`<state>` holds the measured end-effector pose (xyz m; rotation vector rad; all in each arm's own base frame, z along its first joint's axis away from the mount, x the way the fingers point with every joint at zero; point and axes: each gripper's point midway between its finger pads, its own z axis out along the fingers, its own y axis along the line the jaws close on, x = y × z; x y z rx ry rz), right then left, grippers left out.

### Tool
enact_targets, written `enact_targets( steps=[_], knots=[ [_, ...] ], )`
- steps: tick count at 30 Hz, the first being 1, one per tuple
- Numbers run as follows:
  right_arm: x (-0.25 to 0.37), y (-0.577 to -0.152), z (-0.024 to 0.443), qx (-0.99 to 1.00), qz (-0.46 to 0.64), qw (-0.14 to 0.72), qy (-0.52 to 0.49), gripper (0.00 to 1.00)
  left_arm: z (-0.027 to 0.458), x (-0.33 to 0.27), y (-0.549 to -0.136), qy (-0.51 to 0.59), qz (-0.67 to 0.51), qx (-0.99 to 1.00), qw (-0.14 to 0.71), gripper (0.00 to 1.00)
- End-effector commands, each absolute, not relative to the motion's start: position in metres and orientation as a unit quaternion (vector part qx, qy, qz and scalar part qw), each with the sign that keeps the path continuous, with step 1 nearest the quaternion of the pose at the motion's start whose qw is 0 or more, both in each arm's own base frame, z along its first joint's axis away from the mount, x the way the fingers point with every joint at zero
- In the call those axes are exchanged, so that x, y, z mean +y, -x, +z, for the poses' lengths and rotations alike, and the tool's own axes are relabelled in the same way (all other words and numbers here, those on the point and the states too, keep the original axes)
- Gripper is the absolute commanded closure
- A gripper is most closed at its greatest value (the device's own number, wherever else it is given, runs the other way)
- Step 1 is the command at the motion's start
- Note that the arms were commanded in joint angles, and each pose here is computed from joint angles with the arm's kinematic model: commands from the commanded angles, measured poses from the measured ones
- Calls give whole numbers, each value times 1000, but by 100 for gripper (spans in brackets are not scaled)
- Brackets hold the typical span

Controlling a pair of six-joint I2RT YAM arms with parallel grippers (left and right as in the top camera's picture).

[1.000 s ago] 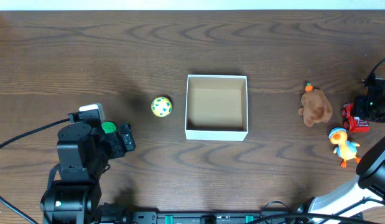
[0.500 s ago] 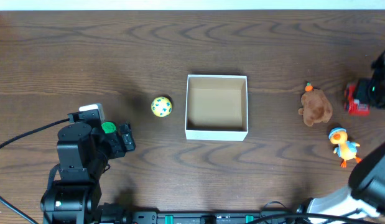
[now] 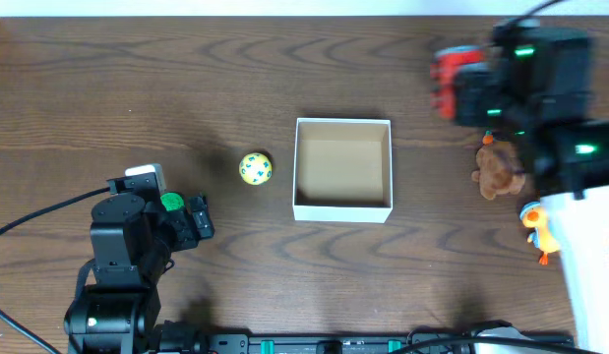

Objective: Pack container
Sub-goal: 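Carry the red truck into the white box and release it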

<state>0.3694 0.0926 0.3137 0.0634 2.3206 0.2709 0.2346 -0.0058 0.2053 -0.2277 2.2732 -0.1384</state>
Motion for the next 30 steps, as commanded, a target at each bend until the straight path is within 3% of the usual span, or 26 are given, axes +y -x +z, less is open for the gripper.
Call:
enact_targets(
  steps=[1,8,19,26,27,29,30],
  knots=[
    [123,-365,286,923,107,360,-88,99,213,-5,-235,92,-57,900,421,2],
    [182,-351,203,957,93,262,-86,99,212,-5,-234,92,-56,902,418,2],
    [168,-366,99,973,6,178,-144,99,211,-5,-234,92,-56,902,418,2],
    [175,-377,64,976,-2,163,-143,98,211,-5,-234,92,-56,902,418,2],
    [175,-378,63,976,-2,163,-142,96,211,-5,-234,92,-56,902,418,2],
    [176,-380,63,977,0,168,-133,64,211,-5,-234,92,-56,902,418,2],
    [177,-381,64,977,1,171,-126,53,211,-5,-234,92,-56,902,418,2]
  ],
)
